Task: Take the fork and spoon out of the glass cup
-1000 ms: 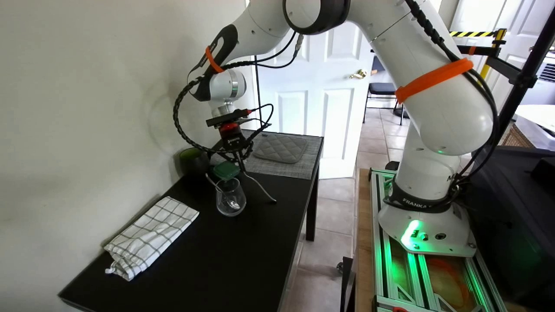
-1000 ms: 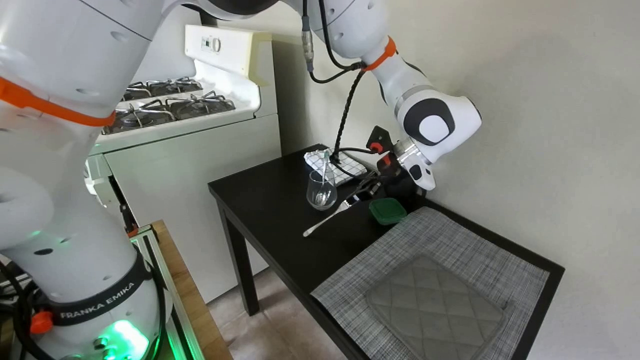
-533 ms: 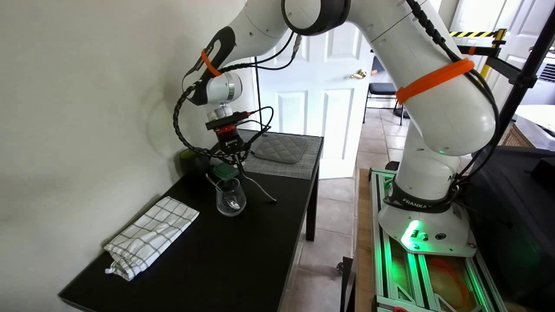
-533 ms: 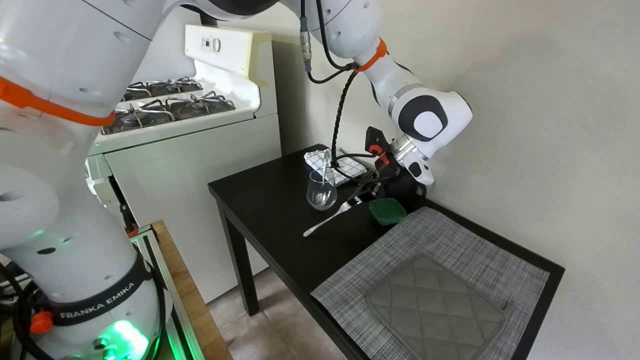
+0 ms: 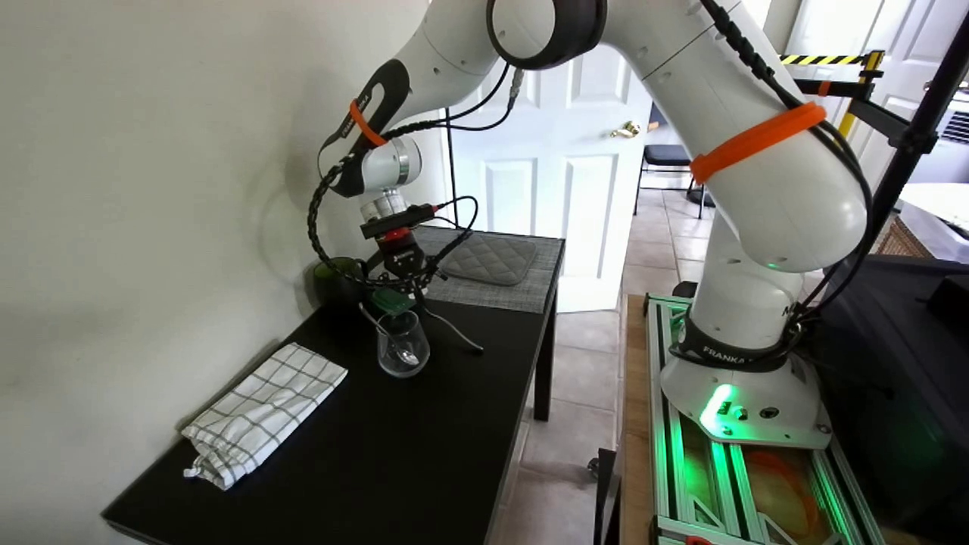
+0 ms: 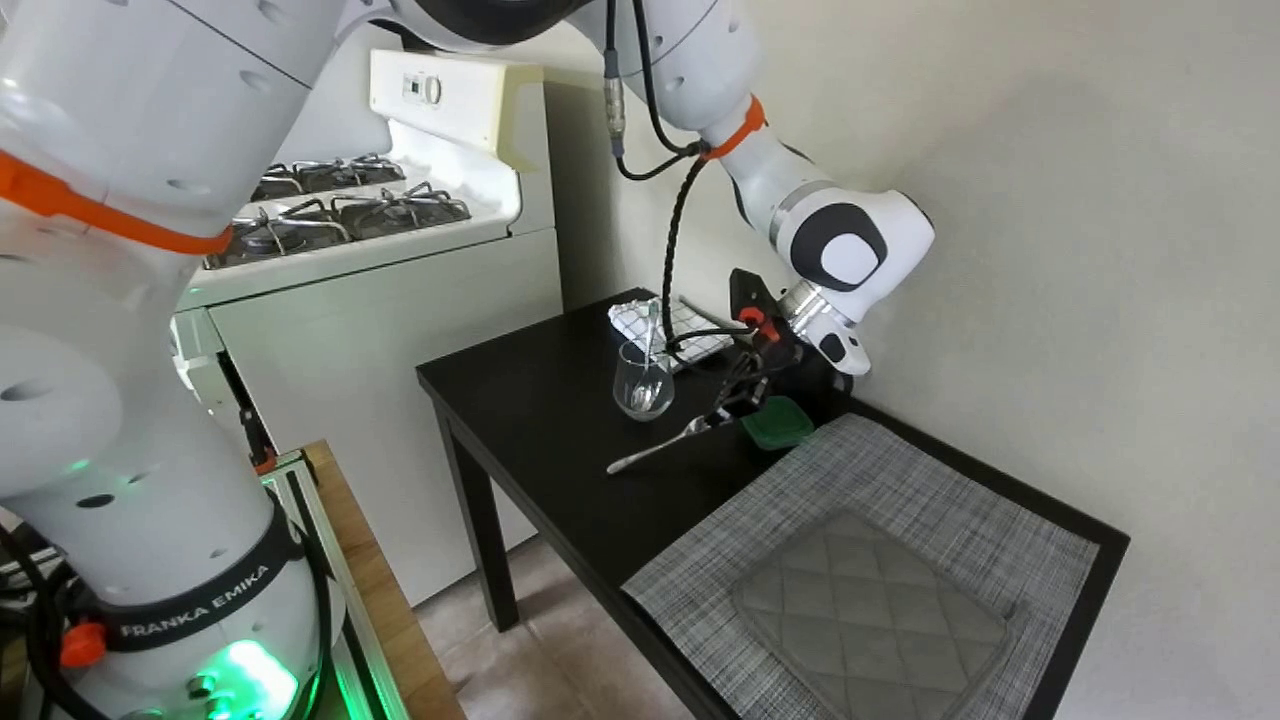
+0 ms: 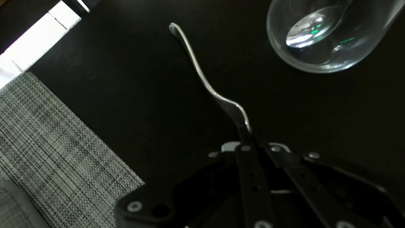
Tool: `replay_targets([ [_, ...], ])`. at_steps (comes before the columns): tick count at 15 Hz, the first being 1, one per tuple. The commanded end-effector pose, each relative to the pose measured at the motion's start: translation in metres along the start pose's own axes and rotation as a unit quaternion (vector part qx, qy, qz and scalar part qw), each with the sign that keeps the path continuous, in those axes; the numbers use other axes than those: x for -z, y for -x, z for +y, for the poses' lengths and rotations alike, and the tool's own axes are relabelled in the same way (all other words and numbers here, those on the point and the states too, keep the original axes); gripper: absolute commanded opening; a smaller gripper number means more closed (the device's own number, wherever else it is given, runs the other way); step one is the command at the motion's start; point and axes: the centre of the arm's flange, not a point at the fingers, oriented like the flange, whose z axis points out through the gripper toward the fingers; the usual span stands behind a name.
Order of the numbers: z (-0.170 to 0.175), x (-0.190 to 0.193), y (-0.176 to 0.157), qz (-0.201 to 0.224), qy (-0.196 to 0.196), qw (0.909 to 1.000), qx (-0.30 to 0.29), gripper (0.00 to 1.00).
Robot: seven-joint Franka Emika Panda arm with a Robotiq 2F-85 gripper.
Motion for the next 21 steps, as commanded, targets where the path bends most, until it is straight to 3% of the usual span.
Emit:
replay_targets([
  [1, 0.0, -0.018, -0.013, 0.027, 0.009, 0.9995, 0.015, 0.01],
  [13, -0.003, -0.029, -0.014, 0.042, 0.024, 0.9983, 0.032, 0.01],
  [14, -0.004, -0.03, -0.014, 0.04, 0.024, 0.9984, 0.031, 0.12],
  [18, -0.005, -0.035, -0.017, 0.046, 0.025, 0.9981, 0.032, 0.26],
  [19, -0.005, -0.036, -0.017, 0.046, 0.025, 0.9981, 0.032, 0.22],
  [21, -0.006, -0.033, -0.015, 0.047, 0.022, 0.998, 0.036, 0.51],
])
